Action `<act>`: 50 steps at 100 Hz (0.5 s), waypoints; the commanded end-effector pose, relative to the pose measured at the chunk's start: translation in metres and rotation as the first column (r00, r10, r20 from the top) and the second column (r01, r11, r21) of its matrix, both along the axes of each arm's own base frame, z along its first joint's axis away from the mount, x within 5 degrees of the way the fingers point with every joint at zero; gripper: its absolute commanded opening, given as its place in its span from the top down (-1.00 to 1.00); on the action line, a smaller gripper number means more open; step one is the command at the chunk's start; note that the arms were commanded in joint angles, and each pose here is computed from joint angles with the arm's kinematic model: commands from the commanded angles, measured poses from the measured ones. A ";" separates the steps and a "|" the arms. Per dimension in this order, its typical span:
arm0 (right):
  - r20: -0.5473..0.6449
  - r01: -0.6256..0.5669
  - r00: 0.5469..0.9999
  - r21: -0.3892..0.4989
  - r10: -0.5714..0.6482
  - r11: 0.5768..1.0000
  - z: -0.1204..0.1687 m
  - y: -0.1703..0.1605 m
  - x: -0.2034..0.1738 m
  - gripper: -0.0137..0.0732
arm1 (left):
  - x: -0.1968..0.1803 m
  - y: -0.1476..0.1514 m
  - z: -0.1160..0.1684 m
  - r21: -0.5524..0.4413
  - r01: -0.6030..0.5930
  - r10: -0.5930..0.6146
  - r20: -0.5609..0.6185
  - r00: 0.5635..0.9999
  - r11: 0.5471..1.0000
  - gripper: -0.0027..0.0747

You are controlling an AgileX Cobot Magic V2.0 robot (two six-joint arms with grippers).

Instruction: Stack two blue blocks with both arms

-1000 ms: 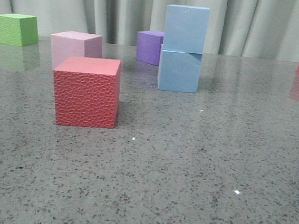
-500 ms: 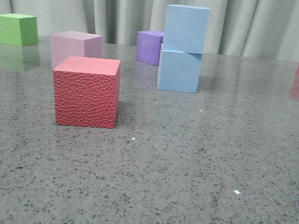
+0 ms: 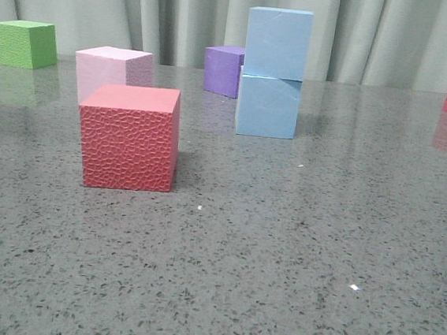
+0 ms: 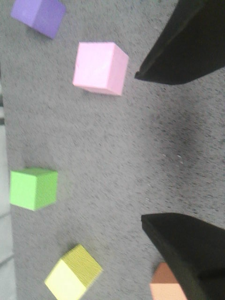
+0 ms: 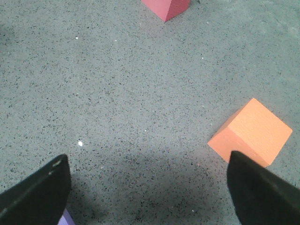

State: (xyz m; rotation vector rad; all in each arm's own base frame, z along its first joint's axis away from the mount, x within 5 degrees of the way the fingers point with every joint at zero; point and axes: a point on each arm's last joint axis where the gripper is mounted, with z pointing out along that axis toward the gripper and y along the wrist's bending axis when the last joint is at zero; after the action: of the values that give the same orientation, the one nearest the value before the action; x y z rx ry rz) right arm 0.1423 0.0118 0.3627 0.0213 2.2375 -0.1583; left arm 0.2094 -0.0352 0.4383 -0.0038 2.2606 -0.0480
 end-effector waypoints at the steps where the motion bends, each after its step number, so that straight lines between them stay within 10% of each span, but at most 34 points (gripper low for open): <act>1: 0.076 -0.001 0.997 -0.002 0.001 1.000 0.013 -0.002 0.000 -0.84 | -0.017 0.008 0.003 -0.039 -0.013 0.018 0.123 0.992 0.999 -0.48; 50: 0.106 0.003 0.994 0.025 -0.006 1.000 0.017 -0.004 -0.008 -0.84 | -0.085 0.028 -0.052 -0.117 -0.088 0.108 0.172 0.979 0.989 -0.48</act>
State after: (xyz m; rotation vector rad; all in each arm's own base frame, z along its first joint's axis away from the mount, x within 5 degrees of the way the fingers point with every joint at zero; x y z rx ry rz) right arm 0.1380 0.0106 0.3642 0.0512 2.2305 -0.1390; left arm 0.1289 -0.0081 0.3781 -0.1571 2.1779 -0.0832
